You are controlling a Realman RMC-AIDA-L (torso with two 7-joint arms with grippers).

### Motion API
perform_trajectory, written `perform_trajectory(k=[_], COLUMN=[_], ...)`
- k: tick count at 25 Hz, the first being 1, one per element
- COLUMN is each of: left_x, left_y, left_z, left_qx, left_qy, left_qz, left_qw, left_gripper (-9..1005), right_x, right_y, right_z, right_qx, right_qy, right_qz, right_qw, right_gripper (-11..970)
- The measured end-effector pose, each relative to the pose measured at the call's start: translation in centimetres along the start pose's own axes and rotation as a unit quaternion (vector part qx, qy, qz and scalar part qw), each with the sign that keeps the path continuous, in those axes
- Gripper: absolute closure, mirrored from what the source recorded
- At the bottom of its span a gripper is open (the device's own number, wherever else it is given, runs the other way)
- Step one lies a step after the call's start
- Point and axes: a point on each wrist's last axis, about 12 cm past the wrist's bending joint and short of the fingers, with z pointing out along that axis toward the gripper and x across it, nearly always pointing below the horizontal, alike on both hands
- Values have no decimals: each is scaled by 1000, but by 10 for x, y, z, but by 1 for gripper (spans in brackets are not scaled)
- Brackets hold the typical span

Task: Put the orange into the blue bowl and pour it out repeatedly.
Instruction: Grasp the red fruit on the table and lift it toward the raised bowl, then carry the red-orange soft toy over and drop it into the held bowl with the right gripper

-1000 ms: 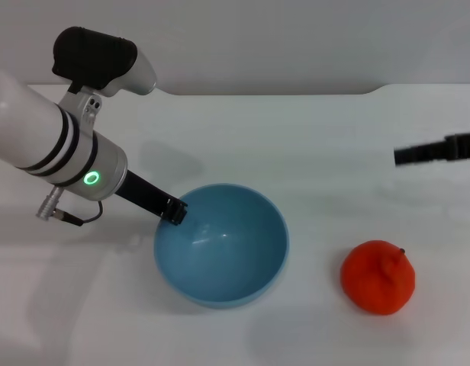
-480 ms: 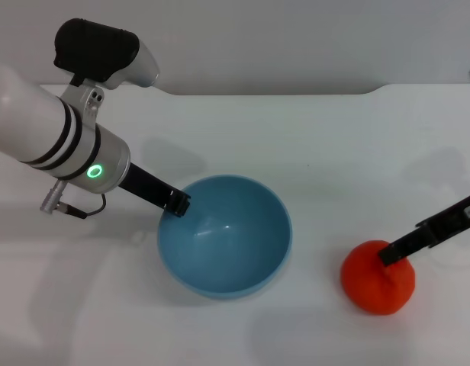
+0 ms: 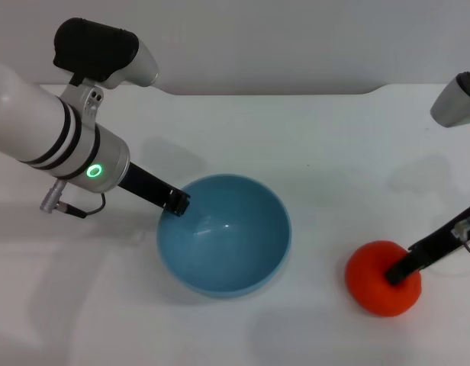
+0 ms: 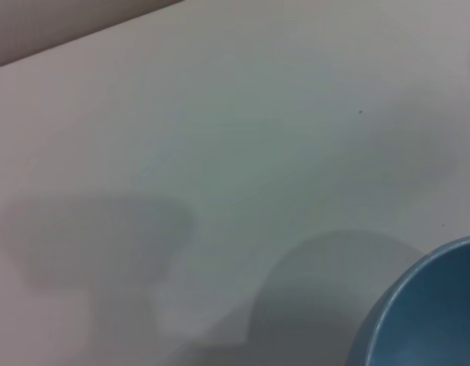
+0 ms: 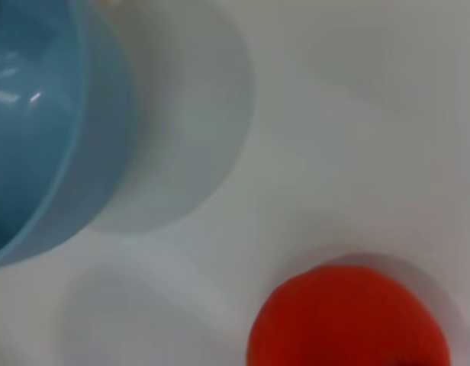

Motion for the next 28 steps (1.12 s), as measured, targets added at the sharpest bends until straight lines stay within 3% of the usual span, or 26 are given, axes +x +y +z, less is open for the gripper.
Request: perform_trajectory(k=[4,7,12,16,18,20,21,24,28], left_x=[0,-1,-1,-3,-4,-6,-6,-7,-9], left_y=[0,1,0,-4,-7,-10,-10,-14,-18], left_z=[0,0,0,3,4,5,5,8,9], left_qx=[-1,-1,0,5,8,9,9,13,13], left_qy=[-3,-4,-3,8,14,18,18,21,20], left_qz=[3,5,4,7,13,18,18,19,21], left_qw=[1000,1000,1000,1000,1000,1000,1000,1000,999], left_gripper=[998,998,998,997,997,997,997,997,997], right_x=[-3,-4,-3,-5,-9,-18,-18,-27,-40], right_y=[-4,-5,0,5,13,33,33,54,80], right_z=[4,6,-1,-21,-33,-58,-58,-78,-82], right_qx=[9,12,-19,-18,-25,-45,-45,-59,-73], right_qy=[-18,-28,-57,-85,-102,-139,-139,-177,-180], right_qz=[3,4,-21,-42,-59,-105,-105,-156,-226], right_qw=[1000,1000,998,995,993,984,984,970,955], right_gripper=[457,637,739,773,782,792,797,809,822])
